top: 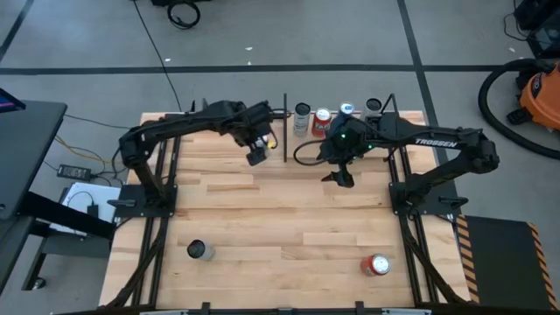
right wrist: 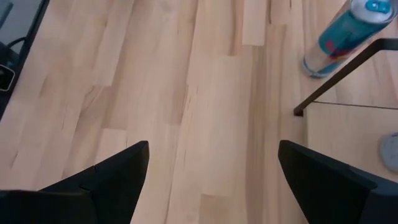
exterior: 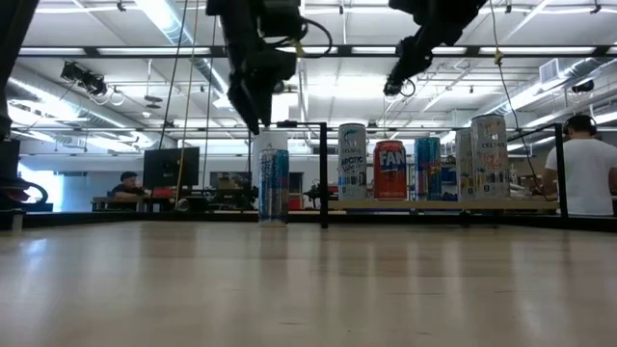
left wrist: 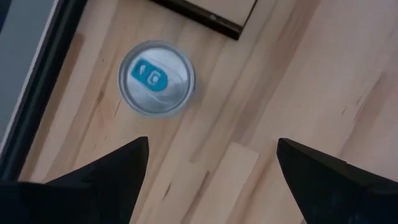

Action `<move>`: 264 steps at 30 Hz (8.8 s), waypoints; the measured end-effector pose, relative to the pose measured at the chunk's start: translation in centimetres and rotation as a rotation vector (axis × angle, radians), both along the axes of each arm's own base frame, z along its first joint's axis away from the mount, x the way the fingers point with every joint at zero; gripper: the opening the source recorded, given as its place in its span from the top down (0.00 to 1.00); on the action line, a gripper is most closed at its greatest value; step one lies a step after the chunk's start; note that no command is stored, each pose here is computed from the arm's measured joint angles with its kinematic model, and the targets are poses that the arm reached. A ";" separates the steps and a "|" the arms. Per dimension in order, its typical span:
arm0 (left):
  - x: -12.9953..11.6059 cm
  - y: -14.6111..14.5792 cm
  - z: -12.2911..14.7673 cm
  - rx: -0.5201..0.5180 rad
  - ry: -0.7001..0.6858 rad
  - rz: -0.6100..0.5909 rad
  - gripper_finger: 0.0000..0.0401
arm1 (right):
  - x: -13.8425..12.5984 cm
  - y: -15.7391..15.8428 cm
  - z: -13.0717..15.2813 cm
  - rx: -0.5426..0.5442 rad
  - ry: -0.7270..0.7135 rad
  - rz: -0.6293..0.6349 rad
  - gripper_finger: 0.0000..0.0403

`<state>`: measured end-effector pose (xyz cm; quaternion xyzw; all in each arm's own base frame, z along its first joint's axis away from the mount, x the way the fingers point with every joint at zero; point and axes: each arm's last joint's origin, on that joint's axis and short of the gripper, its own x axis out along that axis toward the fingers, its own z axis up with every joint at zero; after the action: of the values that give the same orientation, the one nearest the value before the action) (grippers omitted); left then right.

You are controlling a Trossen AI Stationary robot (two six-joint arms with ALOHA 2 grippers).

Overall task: Place canned beverage on shelf
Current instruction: Put the blue soda can on the shelf aligned with the other blue soda can

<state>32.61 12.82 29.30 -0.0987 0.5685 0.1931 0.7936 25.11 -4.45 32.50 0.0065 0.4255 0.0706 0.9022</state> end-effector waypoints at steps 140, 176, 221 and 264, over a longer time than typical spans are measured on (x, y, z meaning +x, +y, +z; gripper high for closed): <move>-2.2 -8.6 -8.9 -0.047 -0.758 -0.267 0.46 | 2.6 -0.2 -0.9 0.045 -0.208 -0.046 0.09; 0.5 -11.2 -2.8 -0.024 -0.908 -0.565 0.46 | 5.6 3.2 0.3 -0.057 -0.497 0.176 0.09; 0.2 -10.6 -3.5 -0.034 -0.827 -0.535 0.46 | 7.6 3.4 -1.6 0.002 -0.467 0.142 0.14; 0.3 -10.9 -3.6 0.010 -0.826 -0.605 0.25 | 7.4 3.8 -2.0 0.019 -0.415 0.134 0.41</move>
<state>32.95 1.97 25.65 0.0061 0.2094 -0.0976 0.9729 32.56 -0.65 30.53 -0.0280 0.2296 0.1341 0.9636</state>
